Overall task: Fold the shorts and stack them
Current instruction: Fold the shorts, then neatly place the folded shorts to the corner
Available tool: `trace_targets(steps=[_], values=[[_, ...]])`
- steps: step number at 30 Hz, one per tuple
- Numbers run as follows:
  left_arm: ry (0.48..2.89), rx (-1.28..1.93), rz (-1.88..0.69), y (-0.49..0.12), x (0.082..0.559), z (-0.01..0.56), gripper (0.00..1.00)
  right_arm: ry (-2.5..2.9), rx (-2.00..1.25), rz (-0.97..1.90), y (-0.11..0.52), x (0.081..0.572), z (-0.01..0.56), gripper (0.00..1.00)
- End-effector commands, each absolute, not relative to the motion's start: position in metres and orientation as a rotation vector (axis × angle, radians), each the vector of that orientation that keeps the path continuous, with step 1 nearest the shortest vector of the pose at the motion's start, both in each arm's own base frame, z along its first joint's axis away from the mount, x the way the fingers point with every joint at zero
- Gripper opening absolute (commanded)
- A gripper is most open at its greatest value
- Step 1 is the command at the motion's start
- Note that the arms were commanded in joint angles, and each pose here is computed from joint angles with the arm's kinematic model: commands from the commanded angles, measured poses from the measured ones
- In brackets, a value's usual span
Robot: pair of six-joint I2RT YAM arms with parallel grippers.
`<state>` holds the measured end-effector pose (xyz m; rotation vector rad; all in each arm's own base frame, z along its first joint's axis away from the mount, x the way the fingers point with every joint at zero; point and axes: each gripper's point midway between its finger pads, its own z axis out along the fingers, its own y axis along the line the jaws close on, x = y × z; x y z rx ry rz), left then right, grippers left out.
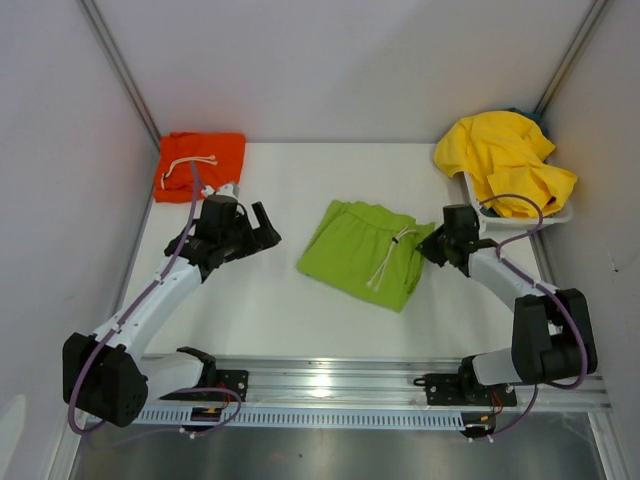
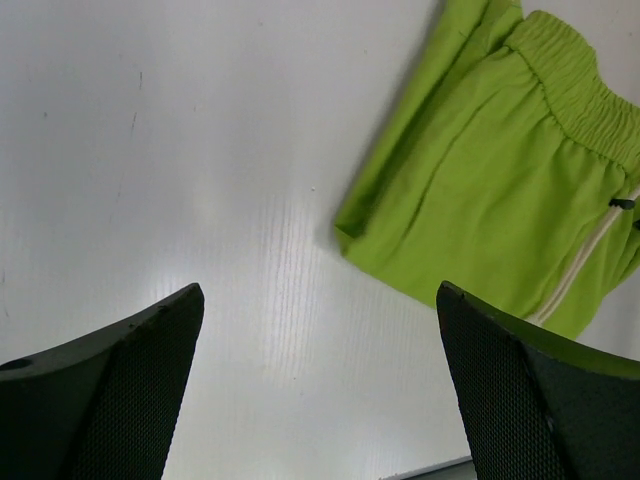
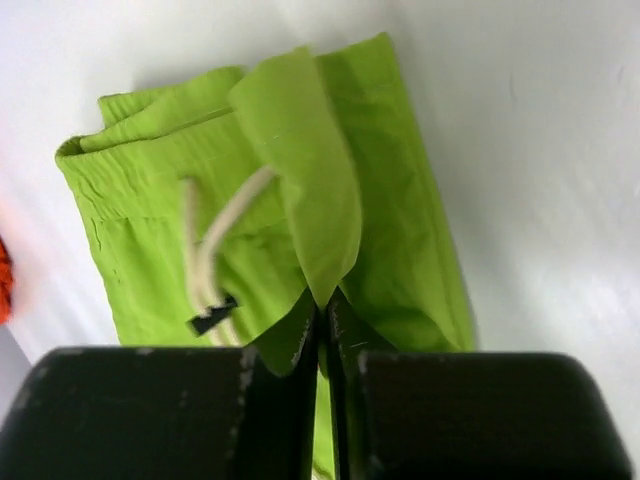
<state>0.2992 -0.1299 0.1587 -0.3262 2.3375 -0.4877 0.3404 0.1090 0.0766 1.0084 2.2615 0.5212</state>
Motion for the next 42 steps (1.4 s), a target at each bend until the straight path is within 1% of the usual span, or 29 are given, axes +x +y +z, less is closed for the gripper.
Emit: trace_targets(steps=[1,2,3,4,5,6,7,8,11,16,19,21,22,23,24,26,27,29,30,31,35,38,42], values=[[2.324,-0.341,-0.559,-0.141,0.306,0.152,0.98,2.447,0.620,0.639,0.113,0.343,0.078,0.08],[2.334,-0.342,-0.567,-0.143,0.307,0.148,0.98,2.452,0.579,0.646,0.115,0.353,0.086,0.40],[2.328,-0.339,-0.575,-0.145,0.309,0.148,0.98,2.511,0.530,0.625,0.116,0.348,0.079,0.54],[2.327,-0.340,-0.580,-0.147,0.311,0.148,0.98,2.532,0.496,0.626,0.120,0.348,0.076,0.62],[2.328,-0.338,-0.577,-0.148,0.312,0.146,0.98,2.543,0.487,0.596,0.120,0.349,0.073,0.79],[2.331,-0.328,-0.582,-0.150,0.315,0.143,0.98,2.548,0.480,0.581,0.121,0.345,0.070,0.86],[2.330,-0.320,-0.584,-0.151,0.316,0.142,0.99,2.517,0.458,0.579,0.121,0.345,0.077,0.97],[2.319,-0.300,-0.591,-0.153,0.321,0.143,0.99,2.523,0.467,0.576,0.120,0.336,0.070,1.00],[2.314,-0.253,-0.636,-0.162,0.324,0.138,0.99,2.435,0.448,0.624,0.119,0.332,0.085,1.00],[2.258,-0.163,-0.753,-0.186,0.339,0.137,0.99,2.431,0.415,0.617,0.119,0.314,0.088,1.00],[2.269,-0.115,-0.749,-0.199,0.348,0.132,0.99,2.406,0.380,0.609,0.117,0.308,0.096,1.00],[2.339,-0.079,-0.724,-0.211,0.350,0.115,0.99,2.383,0.378,0.621,0.115,0.306,0.104,0.99],[2.338,-0.065,-0.724,-0.217,0.356,0.119,0.99,2.382,0.389,0.618,0.113,0.305,0.105,0.99],[2.367,-0.041,-0.706,-0.223,0.359,0.110,0.99,2.384,0.407,0.613,0.111,0.304,0.106,0.99],[2.360,-0.034,-0.698,-0.226,0.365,0.113,0.99,2.401,0.423,0.598,0.108,0.299,0.105,0.99],[2.382,-0.008,-0.663,-0.227,0.371,0.100,0.99,2.426,0.453,0.583,0.106,0.291,0.100,0.99],[2.362,0.020,-0.660,-0.231,0.381,0.109,0.99,2.443,0.478,0.575,0.105,0.285,0.096,0.99],[2.453,0.065,-0.586,-0.226,0.382,0.086,0.99,2.447,0.500,0.571,0.102,0.275,0.091,1.00],[2.429,0.080,-0.584,-0.230,0.392,0.095,0.99,2.444,0.518,0.582,0.102,0.272,0.089,1.00],[2.448,0.091,-0.582,-0.230,0.393,0.086,0.99,2.431,0.518,0.595,0.102,0.269,0.090,0.99],[2.414,0.120,-0.669,-0.240,0.397,0.086,0.99,2.452,0.549,0.656,0.108,0.257,0.068,0.99],[2.422,0.130,-0.687,-0.244,0.397,0.083,0.99,2.451,0.560,0.745,0.118,0.252,0.062,1.00],[2.425,0.134,-0.730,-0.252,0.400,0.080,0.99,2.444,0.574,0.777,0.124,0.251,0.052,1.00]])
